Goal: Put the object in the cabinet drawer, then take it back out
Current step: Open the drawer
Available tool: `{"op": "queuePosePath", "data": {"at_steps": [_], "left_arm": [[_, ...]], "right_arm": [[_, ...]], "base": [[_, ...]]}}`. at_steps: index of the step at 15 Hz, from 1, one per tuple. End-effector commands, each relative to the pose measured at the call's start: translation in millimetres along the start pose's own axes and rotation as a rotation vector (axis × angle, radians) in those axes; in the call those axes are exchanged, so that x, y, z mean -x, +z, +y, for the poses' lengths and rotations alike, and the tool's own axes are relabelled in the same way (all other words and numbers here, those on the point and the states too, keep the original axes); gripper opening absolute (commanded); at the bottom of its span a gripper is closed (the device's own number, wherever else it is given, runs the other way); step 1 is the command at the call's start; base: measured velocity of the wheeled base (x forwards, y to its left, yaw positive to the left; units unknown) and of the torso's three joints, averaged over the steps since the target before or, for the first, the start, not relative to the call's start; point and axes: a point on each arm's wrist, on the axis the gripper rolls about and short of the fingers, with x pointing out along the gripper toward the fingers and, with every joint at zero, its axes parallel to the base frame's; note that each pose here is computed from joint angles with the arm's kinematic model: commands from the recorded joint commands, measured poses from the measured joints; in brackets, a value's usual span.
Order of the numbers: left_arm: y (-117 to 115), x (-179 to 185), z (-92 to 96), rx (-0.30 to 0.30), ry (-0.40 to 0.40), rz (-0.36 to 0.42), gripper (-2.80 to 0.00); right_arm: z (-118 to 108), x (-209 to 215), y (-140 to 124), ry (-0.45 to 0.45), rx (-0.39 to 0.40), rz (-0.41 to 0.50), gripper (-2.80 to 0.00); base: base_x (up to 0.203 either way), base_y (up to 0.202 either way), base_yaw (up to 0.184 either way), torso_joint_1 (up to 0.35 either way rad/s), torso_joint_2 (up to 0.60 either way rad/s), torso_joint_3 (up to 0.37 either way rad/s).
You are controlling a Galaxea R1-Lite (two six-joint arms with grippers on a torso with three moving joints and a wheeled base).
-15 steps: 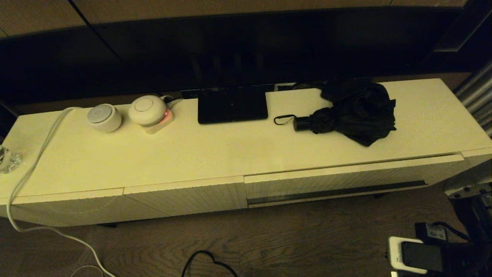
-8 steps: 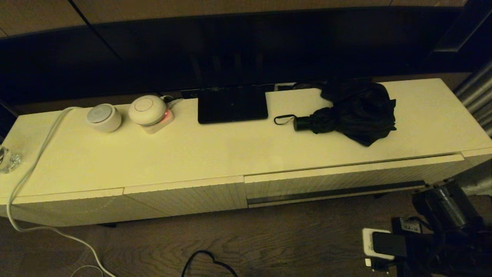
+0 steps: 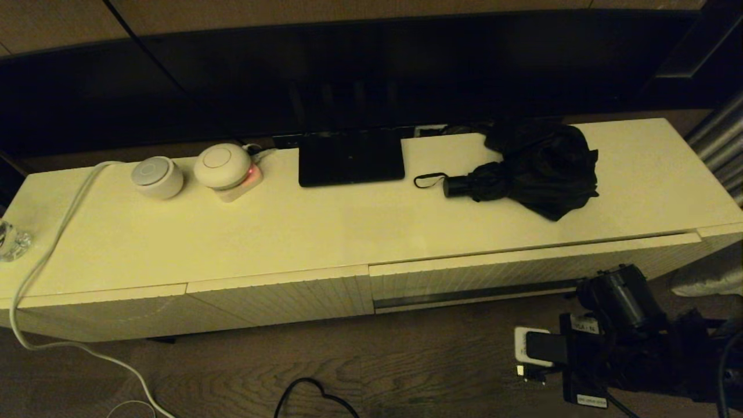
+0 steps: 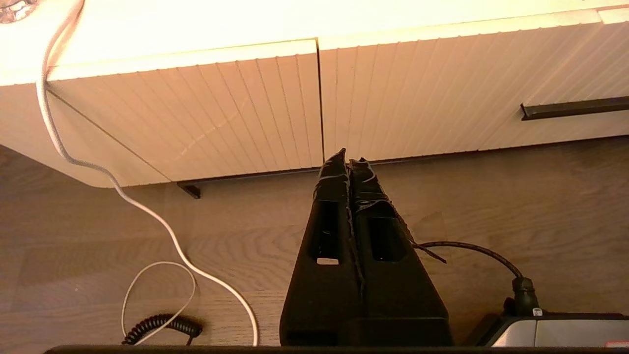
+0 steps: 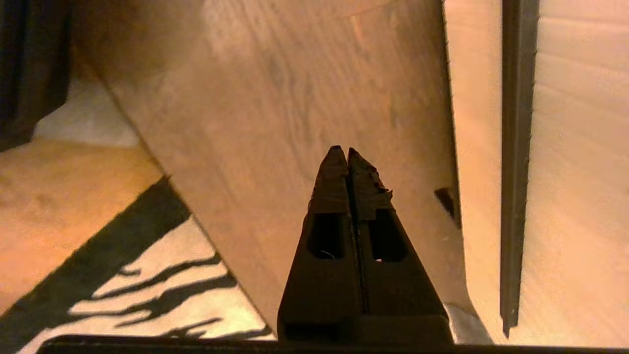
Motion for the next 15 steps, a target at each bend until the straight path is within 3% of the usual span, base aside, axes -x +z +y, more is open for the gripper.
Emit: {"op": "queuePosePath", "data": {"at_steps": [1,5,6,7,11,15], "left_arm": [[0,0,0.0,0.0,0.0,0.001,-2.8],[0,0,0.0,0.0,0.0,0.001,-2.8],[0,0,0.0,0.0,0.0,0.001,-2.8],[0,0,0.0,0.0,0.0,0.001,-2.8],[0,0,0.0,0.0,0.0,0.001,-2.8],[0,0,0.0,0.0,0.0,0.001,-2.8]], "right_arm": [[0,-17,2,-0.003,0.004,-0.001,-2.8],[-1,-23,3,-0.026,0.005,-0.011,-2.8],[1,-23,2,-0.02,0.014,-0.007,-2.48],[4,-24,-1,-0.01,0.044,0.003,0.0],[0,-26,-13,-0.003,0.149,0.024,0.0],[-2,-31,-15,0.025,0.17,-0.007,0.0]], "base": [[0.0,0.0,0.0,0.0,0.0,0.0],[0.0,0.0,0.0,0.0,0.0,0.0],[0.0,0.0,0.0,0.0,0.0,0.0],[0.0,0.0,0.0,0.0,0.0,0.0],[0.0,0.0,0.0,0.0,0.0,0.0],[0.0,0.0,0.0,0.0,0.0,0.0]]}}
